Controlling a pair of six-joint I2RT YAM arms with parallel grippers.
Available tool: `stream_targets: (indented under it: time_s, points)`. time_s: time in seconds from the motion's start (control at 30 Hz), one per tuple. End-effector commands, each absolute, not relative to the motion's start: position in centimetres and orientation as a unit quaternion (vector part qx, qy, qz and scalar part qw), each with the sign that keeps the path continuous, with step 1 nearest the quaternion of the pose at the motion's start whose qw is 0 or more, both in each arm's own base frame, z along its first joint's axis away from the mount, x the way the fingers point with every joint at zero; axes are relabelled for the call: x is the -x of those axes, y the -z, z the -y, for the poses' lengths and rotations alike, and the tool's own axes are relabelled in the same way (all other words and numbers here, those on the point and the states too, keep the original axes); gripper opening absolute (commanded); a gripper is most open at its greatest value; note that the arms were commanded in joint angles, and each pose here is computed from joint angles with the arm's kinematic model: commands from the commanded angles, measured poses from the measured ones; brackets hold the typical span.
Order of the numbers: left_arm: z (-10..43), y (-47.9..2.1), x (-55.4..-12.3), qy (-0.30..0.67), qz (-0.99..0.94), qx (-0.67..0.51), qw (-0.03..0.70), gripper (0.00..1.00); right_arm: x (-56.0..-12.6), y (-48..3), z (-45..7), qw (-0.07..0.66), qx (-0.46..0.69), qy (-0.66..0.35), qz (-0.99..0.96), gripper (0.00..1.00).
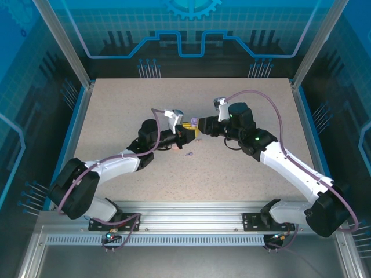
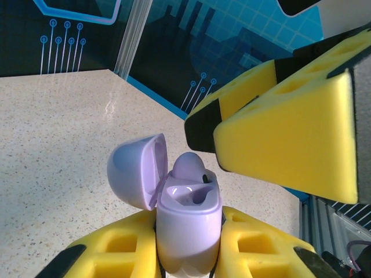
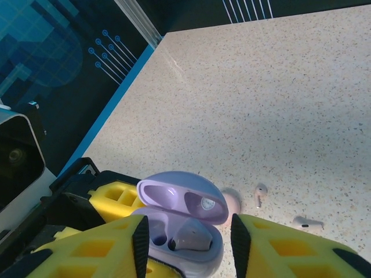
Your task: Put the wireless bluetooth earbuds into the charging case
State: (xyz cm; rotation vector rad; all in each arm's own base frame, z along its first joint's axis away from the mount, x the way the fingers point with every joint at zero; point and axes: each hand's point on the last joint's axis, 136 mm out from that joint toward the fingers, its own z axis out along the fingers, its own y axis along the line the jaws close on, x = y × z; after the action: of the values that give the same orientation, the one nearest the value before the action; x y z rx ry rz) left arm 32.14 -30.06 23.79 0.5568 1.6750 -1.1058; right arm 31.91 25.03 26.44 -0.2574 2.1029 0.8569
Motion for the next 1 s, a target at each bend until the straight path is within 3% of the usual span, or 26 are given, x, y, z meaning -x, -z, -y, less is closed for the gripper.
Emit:
stream_targets:
  time_s: [0.0, 0.27, 0.57, 0.97]
  points:
    - [29.7, -26.0, -32.2, 0.445, -0.677, -0.235, 0.537, 0.03, -31.1, -28.6, -24.8, 0.434, 0.120, -0.334, -0.828, 0.46]
    - [27.8, -25.7, -31.8, 0.446, -0.683, -0.229, 0.531, 0.03, -31.4, -27.4, -22.2, 0.419, 0.118, -0.286, -0.853, 0.46]
    - [25.1, -27.1, -30.5, 0.453, -0.681, -0.237, 0.524, 0.04, -31.8, -22.4, -20.2, 0.327, 0.143, -0.266, -0.896, 0.47]
    - [23.5, -26.3, -29.7, 0.456, -0.696, -0.230, 0.505, 0.04, -31.2, -14.3, -23.2, 0.207, 0.181, -0.289, -0.917, 0.43]
